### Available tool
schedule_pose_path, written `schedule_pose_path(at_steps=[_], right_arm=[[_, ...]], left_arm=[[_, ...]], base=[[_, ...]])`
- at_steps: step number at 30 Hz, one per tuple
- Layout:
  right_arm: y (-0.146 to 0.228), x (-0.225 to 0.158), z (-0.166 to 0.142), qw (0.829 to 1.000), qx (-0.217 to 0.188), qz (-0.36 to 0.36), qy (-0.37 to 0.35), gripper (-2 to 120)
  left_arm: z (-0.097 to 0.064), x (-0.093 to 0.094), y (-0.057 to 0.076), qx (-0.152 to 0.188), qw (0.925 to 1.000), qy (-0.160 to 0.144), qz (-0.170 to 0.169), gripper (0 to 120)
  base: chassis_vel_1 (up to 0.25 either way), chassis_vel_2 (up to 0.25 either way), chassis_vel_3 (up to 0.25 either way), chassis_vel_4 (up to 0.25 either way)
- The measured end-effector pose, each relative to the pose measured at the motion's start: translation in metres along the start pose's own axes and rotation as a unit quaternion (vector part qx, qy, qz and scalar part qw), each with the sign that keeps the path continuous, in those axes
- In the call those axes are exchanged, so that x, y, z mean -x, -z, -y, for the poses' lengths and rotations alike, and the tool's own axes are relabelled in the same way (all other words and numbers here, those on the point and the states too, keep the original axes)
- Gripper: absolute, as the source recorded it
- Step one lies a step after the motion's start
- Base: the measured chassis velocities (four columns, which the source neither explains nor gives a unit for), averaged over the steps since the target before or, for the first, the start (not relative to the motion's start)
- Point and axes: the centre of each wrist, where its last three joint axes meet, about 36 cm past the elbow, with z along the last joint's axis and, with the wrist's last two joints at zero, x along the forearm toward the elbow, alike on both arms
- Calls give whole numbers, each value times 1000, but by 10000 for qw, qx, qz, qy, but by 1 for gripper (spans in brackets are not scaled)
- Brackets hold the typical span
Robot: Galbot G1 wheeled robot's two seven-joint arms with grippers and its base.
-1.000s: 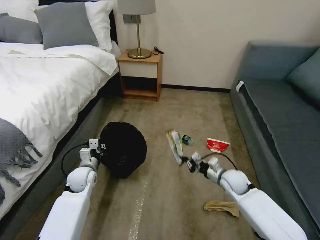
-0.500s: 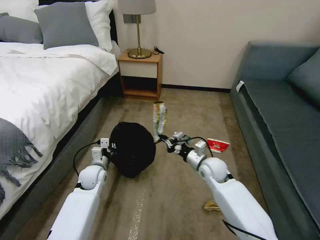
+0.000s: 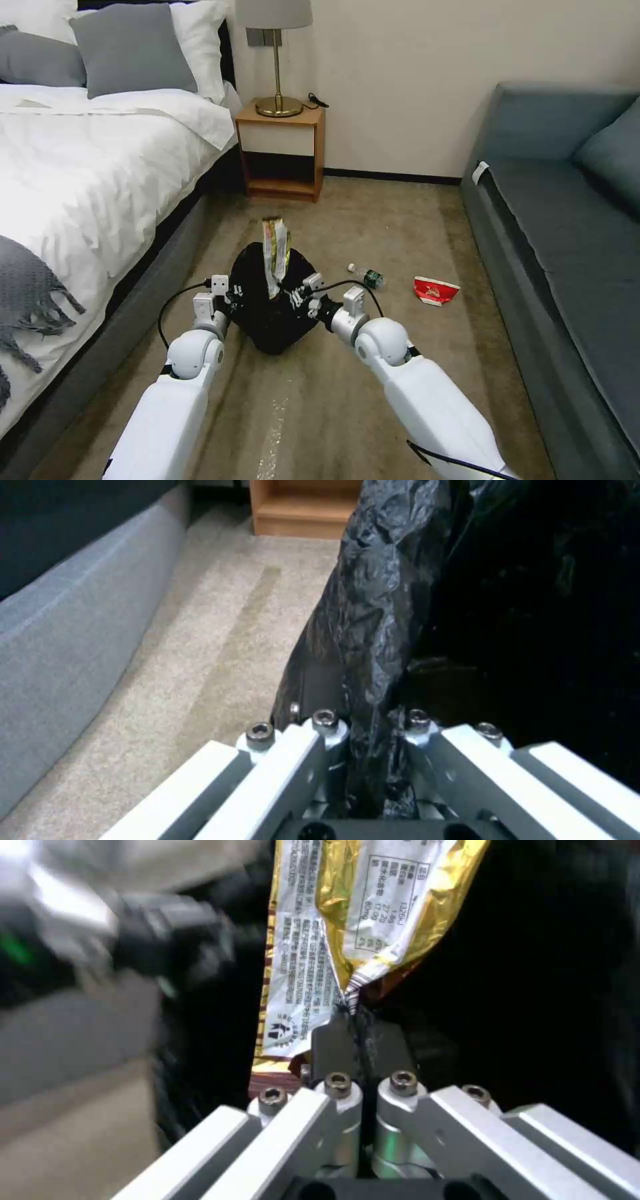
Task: Pick up the trash bin, then pick up the garbage on the floor and place it into the trash bin.
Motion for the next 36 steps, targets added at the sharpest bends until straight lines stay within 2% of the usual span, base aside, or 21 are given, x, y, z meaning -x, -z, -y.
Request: schedule_pose_path(at_steps=[10,12,13,17,18,20,21,23,24,26,27,29,30,35,36], right_arm=[[-23,0,1,9992,-108,-279,-283,1],[-27,-3,1,9989,-119,-316,-336,11],[-27,-3,1,9989,-119,-316,-336,11],[-31,-7,-1,9986,-168,-358,-341,31],[-31,-7,-1,9986,-168,-358,-341,31],[-29,-8,-2,9987,-197,-338,-332,41],[-29,-8,-2,9987,-197,-338,-332,41],[-26,-9,-1,9987,-227,-310,-329,52],[-26,-9,-1,9987,-227,-310,-329,52],[-23,-10,0,9987,-264,-283,-338,63],[-23,-10,0,9987,-264,-283,-338,63],[-19,-15,5,9984,-311,-242,-393,74],[-19,-15,5,9984,-311,-242,-393,74],[-4,-35,26,9974,-363,-79,-610,94],[-4,-35,26,9974,-363,-79,-610,94]], left_arm=[[3,-2,1,-39,10000,-37,20,1],[4,-2,1,-45,10000,-48,23,1],[4,-2,1,-45,10000,-48,23,1],[4,-1,2,-43,10000,-40,33,1],[4,-1,2,-43,10000,-40,33,1],[3,0,2,-41,10000,-32,25,1],[3,0,2,-41,10000,-32,25,1],[2,1,1,-37,10000,-13,11,1],[2,1,1,-37,10000,-13,11,1],[0,1,1,-35,10000,10,9,1],[0,1,1,-35,10000,10,9,1],[-2,1,1,-30,10000,31,12,1],[-2,1,1,-30,10000,31,12,1],[-10,0,-2,-17,9999,100,8,1],[-10,0,-2,-17,9999,100,8,1]], base=[[0,0,0,0],[0,0,0,0],[0,0,0,0],[0,0,0,0],[0,0,0,0],[0,0,0,0],[0,0,0,0],[0,0,0,0],[0,0,0,0],[0,0,0,0],[0,0,0,0],[0,0,0,0],[0,0,0,0],[0,0,0,0],[0,0,0,0]])
